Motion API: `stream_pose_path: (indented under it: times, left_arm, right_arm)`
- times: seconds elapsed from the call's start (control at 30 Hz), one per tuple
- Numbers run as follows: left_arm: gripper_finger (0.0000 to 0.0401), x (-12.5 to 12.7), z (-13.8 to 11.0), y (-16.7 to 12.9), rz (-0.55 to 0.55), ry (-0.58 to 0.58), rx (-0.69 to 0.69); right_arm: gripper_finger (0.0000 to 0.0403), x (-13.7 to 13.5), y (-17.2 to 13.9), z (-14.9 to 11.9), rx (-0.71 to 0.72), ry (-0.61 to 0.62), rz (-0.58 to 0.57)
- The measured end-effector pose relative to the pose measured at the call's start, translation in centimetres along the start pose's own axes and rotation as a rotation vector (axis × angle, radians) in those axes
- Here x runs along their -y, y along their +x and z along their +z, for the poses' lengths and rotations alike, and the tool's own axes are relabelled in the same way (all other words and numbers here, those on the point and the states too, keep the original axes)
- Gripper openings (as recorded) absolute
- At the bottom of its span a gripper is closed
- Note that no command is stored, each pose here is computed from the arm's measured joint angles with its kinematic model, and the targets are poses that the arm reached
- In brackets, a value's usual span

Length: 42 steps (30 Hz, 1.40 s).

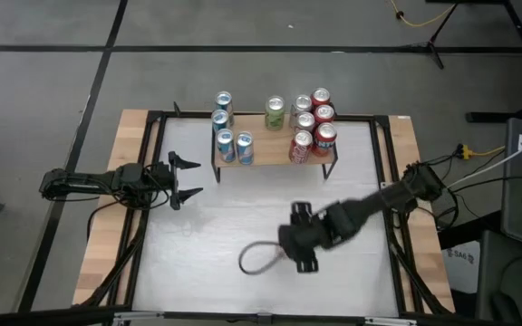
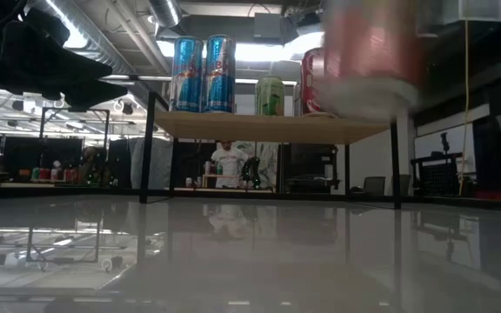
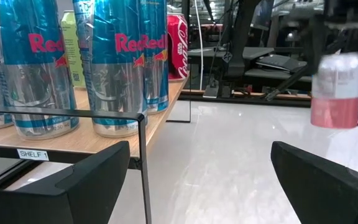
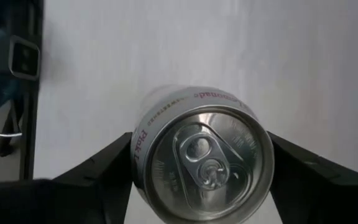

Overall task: Sort soda cans
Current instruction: Put the orange-white soda can on the shelf aligned with the green soda can

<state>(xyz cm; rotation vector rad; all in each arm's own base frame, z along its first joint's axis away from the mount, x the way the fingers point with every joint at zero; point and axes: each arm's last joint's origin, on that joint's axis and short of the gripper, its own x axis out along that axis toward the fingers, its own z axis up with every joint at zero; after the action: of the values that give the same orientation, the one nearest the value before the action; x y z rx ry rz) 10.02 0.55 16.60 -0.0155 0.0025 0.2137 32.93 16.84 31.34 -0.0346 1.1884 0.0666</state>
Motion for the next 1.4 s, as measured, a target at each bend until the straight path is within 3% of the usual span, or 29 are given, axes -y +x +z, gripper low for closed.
stream_pose_path:
  times: [0.33,0.8,1.4]
  left_arm:
    - [0.0386,0.0,0.0,0.0,0.0,0.0,0.0]
    - [0.0386,0.0,0.0,0.0,0.0,0.0,0.0]
    - [0.0386,0.0,0.0,0.0,0.0,0.0,0.0]
  right_arm:
    - [0.0284,8.2,-4.5,4.3,0.137,-0.116,-0.021]
    - [0.0286,19.1,-8.1,4.8,0.165,-0.072,-0.166]
    - [0.0287,26.3,-8.8,3.4,0.149,-0.022,-0.272]
